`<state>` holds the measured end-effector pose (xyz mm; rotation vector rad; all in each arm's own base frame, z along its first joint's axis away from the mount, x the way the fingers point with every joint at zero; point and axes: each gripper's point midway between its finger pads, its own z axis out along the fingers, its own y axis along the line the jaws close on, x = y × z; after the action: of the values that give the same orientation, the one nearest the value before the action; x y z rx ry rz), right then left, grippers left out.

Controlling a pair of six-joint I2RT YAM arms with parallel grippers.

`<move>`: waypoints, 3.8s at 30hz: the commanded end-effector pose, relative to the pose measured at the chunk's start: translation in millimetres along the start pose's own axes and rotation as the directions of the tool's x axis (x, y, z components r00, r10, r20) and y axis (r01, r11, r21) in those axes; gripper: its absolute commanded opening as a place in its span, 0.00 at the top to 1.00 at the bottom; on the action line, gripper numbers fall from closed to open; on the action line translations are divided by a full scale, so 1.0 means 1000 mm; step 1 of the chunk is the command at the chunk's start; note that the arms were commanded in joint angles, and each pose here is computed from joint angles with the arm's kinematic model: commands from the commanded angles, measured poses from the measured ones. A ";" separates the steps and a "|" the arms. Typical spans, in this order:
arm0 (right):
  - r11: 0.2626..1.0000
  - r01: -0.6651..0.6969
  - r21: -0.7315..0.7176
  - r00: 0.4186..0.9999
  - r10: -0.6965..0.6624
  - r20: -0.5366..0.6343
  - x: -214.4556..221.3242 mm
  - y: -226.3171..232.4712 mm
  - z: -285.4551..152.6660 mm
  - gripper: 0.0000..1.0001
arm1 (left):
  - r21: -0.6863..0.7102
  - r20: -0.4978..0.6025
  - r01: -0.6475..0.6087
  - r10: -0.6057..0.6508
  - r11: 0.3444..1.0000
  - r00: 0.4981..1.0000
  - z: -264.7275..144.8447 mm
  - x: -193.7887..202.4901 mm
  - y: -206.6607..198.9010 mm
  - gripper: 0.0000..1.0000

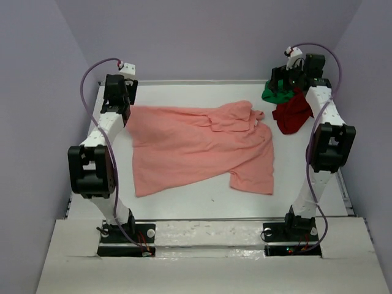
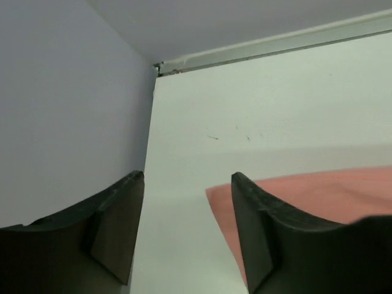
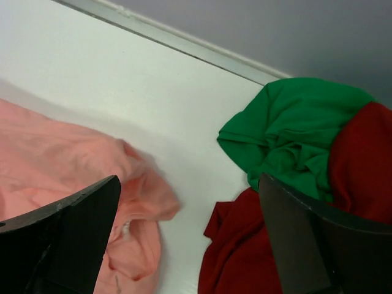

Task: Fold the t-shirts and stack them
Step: Flatten out the tshirt

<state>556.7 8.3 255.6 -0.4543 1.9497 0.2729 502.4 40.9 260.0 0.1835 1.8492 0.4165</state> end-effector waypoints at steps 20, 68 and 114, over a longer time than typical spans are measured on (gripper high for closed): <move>0.983 -0.116 -0.146 0.973 0.083 -0.213 0.055 0.125 -0.168 0.00 | 0.289 -0.146 -0.106 0.154 0.951 0.977 -0.126 0.030 -0.028 0.01; 0.916 -0.396 -0.070 0.677 0.239 -0.696 0.263 0.103 -0.069 0.21 | 0.507 -0.377 -0.024 0.247 0.861 0.893 -0.193 0.150 -0.074 0.01; 0.913 -0.402 -0.068 0.708 0.263 -0.655 0.234 0.109 -0.084 1.00 | 0.818 -0.472 0.121 0.535 0.563 0.701 -0.232 0.214 -0.125 0.30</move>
<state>346.6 28.6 59.2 -0.3440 2.7491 0.6196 219.7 -31.0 85.0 0.9848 2.7404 -0.2191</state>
